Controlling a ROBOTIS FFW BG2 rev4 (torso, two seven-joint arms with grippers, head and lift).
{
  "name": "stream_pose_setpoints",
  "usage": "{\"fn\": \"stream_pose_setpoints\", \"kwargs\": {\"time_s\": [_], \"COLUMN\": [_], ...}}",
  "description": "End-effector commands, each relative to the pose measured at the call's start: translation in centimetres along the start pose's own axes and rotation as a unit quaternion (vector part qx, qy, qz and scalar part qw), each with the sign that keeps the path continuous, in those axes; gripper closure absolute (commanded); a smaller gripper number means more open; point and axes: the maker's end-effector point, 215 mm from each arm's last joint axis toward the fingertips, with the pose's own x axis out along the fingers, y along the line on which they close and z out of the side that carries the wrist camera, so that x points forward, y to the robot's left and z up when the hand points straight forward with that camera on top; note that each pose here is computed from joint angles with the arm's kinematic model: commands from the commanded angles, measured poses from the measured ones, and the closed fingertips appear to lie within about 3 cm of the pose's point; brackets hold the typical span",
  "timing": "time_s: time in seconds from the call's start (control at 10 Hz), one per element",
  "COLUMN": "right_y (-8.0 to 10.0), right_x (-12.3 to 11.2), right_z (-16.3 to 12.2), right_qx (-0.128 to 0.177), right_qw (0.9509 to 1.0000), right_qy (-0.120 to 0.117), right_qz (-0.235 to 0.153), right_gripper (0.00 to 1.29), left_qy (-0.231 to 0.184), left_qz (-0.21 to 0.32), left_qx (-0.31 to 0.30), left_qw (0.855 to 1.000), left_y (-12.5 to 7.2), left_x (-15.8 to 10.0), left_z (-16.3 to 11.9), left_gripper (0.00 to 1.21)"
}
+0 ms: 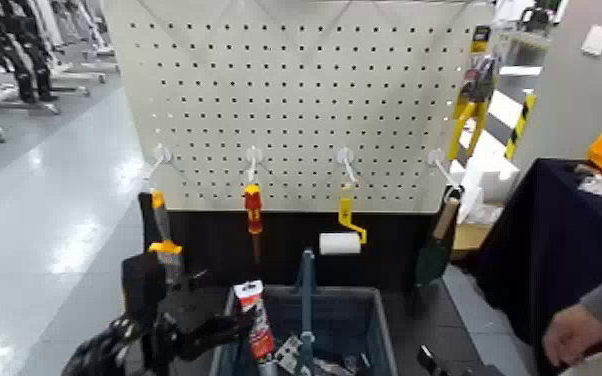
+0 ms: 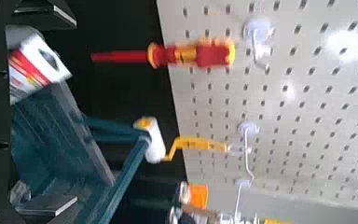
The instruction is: Put the red glue tube into the crate.
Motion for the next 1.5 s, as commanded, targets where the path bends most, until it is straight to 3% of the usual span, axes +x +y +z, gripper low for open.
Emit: {"fn": "stream_pose_setpoints", "kwargs": {"time_s": [0.1, 0.3, 0.4, 0.5, 0.7, 1.5], "right_y": [-0.9, -1.6, -1.9, -2.5, -3.3, -3.7], "right_x": [-1.0, -1.9, -2.5, -3.1, -4.1, -4.4], "right_z": [1.3, 2.0, 2.1, 2.2, 2.2, 1.8], "right_qx": [-0.025, -0.045, -0.051, -0.055, -0.059, -0.078], "right_qw": [0.9991, 0.9970, 0.9960, 0.9946, 0.9929, 0.9893], "right_qy": [-0.020, -0.034, -0.034, -0.038, -0.039, -0.021], "right_qz": [-0.028, -0.054, -0.065, -0.079, -0.095, -0.122], "right_gripper": [0.12, 0.13, 0.13, 0.13, 0.13, 0.13], "left_qy": [-0.022, -0.031, -0.017, -0.018, -0.016, -0.020], "left_qz": [0.086, 0.165, 0.178, 0.209, 0.237, 0.230], "left_qx": [0.027, 0.010, 0.004, 0.021, 0.022, 0.003], "left_qw": [0.996, 0.986, 0.984, 0.977, 0.971, 0.973], "left_y": [1.3, 1.8, 1.8, 2.9, 3.2, 1.8], "left_x": [-3.7, -7.0, -8.4, -10.2, -12.0, -10.7], "left_z": [-0.3, -2.6, -4.5, -5.1, -6.4, -6.6], "left_gripper": [0.00, 0.00, 0.00, 0.00, 0.00, 0.00]}}
